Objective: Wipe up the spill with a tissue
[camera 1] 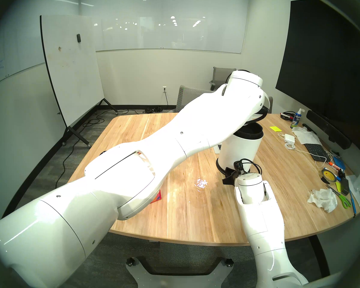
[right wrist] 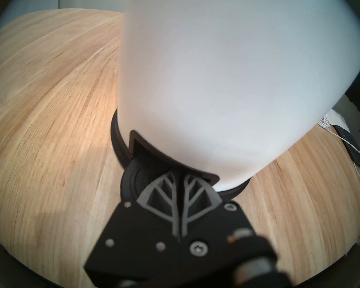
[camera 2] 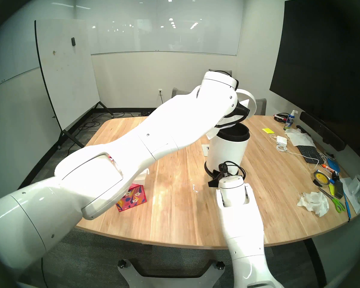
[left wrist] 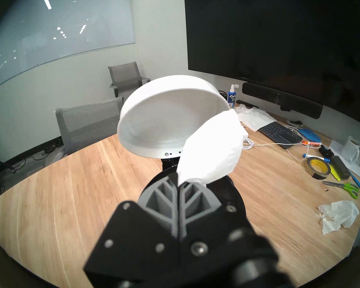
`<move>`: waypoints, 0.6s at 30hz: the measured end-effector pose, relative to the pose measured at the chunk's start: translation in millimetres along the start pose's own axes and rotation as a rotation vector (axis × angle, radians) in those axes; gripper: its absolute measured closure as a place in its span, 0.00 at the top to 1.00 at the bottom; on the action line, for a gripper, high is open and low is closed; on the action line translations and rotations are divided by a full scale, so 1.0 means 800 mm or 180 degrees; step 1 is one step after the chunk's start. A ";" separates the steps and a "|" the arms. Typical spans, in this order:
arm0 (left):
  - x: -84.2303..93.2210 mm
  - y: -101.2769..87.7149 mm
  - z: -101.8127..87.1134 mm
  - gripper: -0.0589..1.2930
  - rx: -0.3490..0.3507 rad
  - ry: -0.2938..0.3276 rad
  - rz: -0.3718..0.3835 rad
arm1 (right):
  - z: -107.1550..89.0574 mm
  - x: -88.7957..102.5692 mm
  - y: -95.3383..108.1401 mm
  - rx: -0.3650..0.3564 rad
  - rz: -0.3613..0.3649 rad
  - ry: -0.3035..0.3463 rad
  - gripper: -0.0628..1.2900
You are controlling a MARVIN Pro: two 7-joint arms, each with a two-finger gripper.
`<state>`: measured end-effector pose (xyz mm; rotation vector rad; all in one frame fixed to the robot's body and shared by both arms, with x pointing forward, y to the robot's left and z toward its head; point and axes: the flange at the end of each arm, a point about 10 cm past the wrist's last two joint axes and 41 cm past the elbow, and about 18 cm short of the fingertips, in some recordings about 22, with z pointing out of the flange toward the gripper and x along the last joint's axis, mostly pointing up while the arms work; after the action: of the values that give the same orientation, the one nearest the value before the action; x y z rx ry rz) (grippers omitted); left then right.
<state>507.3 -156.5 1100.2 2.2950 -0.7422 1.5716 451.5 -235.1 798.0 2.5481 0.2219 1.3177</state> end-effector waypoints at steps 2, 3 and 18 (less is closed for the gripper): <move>0.002 -0.002 0.003 0.03 -0.0003 0.0015 -0.0010 | 0.000 0.000 0.000 0.0000 0.0000 0.0000 0.03; 0.002 -0.004 0.005 0.03 -0.0004 0.0026 -0.0016 | 0.000 0.000 0.000 0.0000 0.0000 0.0000 0.03; -0.022 0.001 0.035 0.03 -0.0066 0.0077 0.0026 | 0.000 0.000 0.000 0.0000 0.0000 -0.0001 0.03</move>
<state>524.1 -166.2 1072.9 2.2571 -0.7590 1.5851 451.7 -235.1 797.9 2.5483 0.2220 1.3173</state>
